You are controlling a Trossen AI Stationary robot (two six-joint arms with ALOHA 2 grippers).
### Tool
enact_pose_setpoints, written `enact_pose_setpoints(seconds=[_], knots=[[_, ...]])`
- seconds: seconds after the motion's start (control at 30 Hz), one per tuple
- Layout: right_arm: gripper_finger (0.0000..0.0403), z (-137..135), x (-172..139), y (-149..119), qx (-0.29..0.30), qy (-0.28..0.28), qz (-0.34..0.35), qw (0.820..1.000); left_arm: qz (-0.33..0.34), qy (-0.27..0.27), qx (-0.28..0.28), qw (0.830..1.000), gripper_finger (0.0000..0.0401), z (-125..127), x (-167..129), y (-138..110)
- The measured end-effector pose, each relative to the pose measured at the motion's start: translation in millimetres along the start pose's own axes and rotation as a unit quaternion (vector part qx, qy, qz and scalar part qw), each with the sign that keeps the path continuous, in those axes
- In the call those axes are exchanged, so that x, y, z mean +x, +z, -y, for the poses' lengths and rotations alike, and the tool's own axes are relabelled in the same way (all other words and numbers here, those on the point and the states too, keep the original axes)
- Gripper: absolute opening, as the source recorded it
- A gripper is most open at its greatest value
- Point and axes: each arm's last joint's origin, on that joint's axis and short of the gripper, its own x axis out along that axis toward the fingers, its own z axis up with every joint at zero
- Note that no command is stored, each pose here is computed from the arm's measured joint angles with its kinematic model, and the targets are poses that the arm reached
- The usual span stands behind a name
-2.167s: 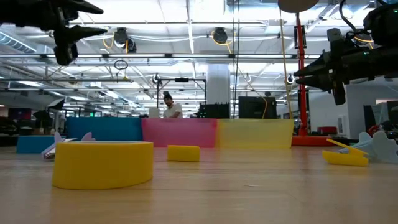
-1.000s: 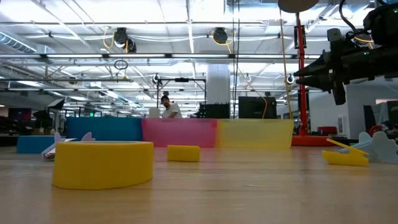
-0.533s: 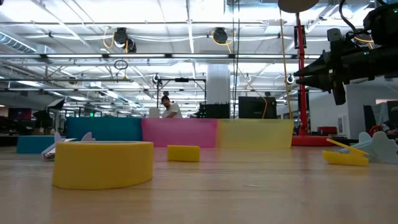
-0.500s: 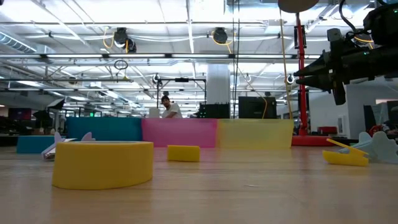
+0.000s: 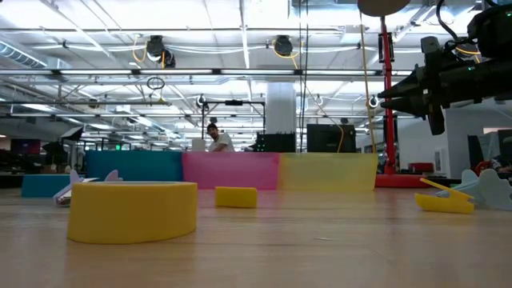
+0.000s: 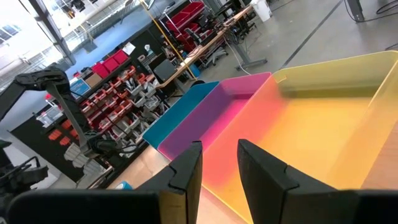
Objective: Pick and place Stapler, Stapler remover, tape
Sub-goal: Put the large black stapler into the yellow bin
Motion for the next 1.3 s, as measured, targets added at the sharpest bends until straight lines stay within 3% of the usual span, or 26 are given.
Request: enact_pose_setpoints(seconds=[0.23, 0.5, 0.93, 1.3], knots=[[0.0096, 0.0, 0.0, 0.0, 0.0, 0.0, 0.0, 1.0, -0.013, 0.028, 0.047, 0.998, 0.0183, 3.2, 23.4, -12.6], [0.0095, 0.0, 0.0, 0.0, 0.0, 0.0, 0.0, 1.0, -0.05, 0.05, 0.034, 0.997, 0.0249, 4.1, 25.7, -17.5], [0.0095, 0.0, 0.0, 0.0, 0.0, 0.0, 0.0, 1.0, -0.032, 0.067, 0.037, 0.997, 0.0332, -1.6, 25.8, -15.7], [0.0095, 0.0, 0.0, 0.0, 0.0, 0.0, 0.0, 1.0, -0.029, 0.076, 0.036, 0.996, 0.0362, -7.3, 27.3, -18.9]])
